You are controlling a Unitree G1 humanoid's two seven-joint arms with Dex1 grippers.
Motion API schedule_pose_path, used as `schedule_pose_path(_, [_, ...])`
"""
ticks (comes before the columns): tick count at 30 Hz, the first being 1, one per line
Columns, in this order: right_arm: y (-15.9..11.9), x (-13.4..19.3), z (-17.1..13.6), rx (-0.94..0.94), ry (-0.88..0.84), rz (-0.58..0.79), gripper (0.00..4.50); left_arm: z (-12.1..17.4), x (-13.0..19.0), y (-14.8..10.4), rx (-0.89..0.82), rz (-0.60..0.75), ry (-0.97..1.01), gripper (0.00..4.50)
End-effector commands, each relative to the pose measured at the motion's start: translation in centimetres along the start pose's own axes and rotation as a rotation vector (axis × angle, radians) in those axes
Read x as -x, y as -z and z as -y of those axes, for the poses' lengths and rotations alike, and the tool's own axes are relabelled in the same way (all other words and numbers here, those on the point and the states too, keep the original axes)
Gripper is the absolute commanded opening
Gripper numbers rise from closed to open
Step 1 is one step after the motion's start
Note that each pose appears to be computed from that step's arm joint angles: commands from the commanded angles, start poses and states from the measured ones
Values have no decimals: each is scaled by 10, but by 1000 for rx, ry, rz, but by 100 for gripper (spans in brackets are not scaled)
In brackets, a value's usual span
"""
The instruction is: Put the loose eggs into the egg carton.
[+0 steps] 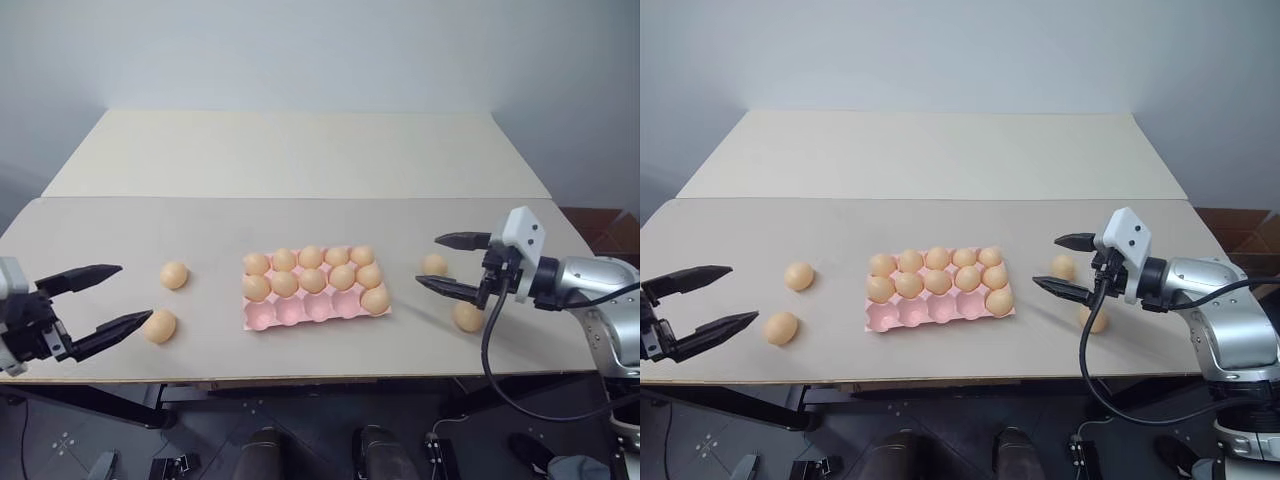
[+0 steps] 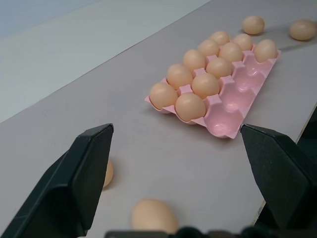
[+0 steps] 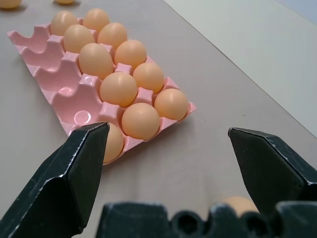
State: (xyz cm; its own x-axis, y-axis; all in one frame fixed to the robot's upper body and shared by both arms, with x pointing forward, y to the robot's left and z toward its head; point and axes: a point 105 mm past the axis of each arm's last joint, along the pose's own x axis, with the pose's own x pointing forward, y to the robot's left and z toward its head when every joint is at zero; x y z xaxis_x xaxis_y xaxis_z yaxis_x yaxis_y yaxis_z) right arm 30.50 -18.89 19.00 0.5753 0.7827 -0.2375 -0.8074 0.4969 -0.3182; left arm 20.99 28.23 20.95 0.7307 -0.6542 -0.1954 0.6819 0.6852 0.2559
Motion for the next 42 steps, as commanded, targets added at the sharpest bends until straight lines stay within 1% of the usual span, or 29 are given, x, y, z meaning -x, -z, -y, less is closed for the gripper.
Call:
schedule_pose_path(1, [-15, 6, 3, 50, 17, 31, 450, -2, -3, -4, -28, 8, -1, 444])
schedule_pose_path(3, [-15, 5, 4, 50, 28, 33, 450, -3, -6, -4, -32, 8, 0, 444])
schedule_pose_path(6, [-18, 6, 7, 64, 38, 34, 450, -2, -10, -10, -41, 32, 32, 444])
schedule_pose_path(10, [-20, 17, 7, 67, 71, 32, 450, -2, -16, -12, -52, 35, 63, 444])
schedule_pose_path(12, [-15, 23, 8, 55, 112, 6, 450, 1, -19, -13, -48, 42, 92, 444])
schedule_pose_path(17, [0, 41, 10, 30, 228, -134, 450, 9, -26, -12, -18, 62, 183, 444])
schedule_pose_path(20, [30, 53, 8, -91, 291, -345, 450, 9, -37, -11, -17, 68, 216, 444])
schedule_pose_path(21, [35, 56, 3, -113, 289, -390, 450, 8, -40, -12, -14, 77, 232, 444])
schedule_pose_path(25, [43, 60, 0, -177, 321, -452, 450, 8, -45, -12, -6, 73, 265, 444])
schedule_pose_path(28, [51, 57, -4, -219, 333, -474, 450, 6, -46, -10, -3, 63, 283, 444])
schedule_pose_path(32, [72, 51, -8, -274, 354, -540, 450, 4, -49, -11, -3, 67, 288, 444])
schedule_pose_path(35, [85, 46, -8, -317, 373, -555, 450, 5, -51, -10, -3, 67, 293, 444])
schedule_pose_path(38, [91, 38, -6, -336, 386, -558, 391, 4, -51, -10, -3, 67, 293, 450])
schedule_pose_path(40, [90, 33, -2, -352, 402, -536, 322, 3, -52, -11, -10, 66, 290, 450])
schedule_pose_path(42, [79, 31, 1, -337, 411, -502, 245, 2, -52, -11, -14, 68, 287, 450])
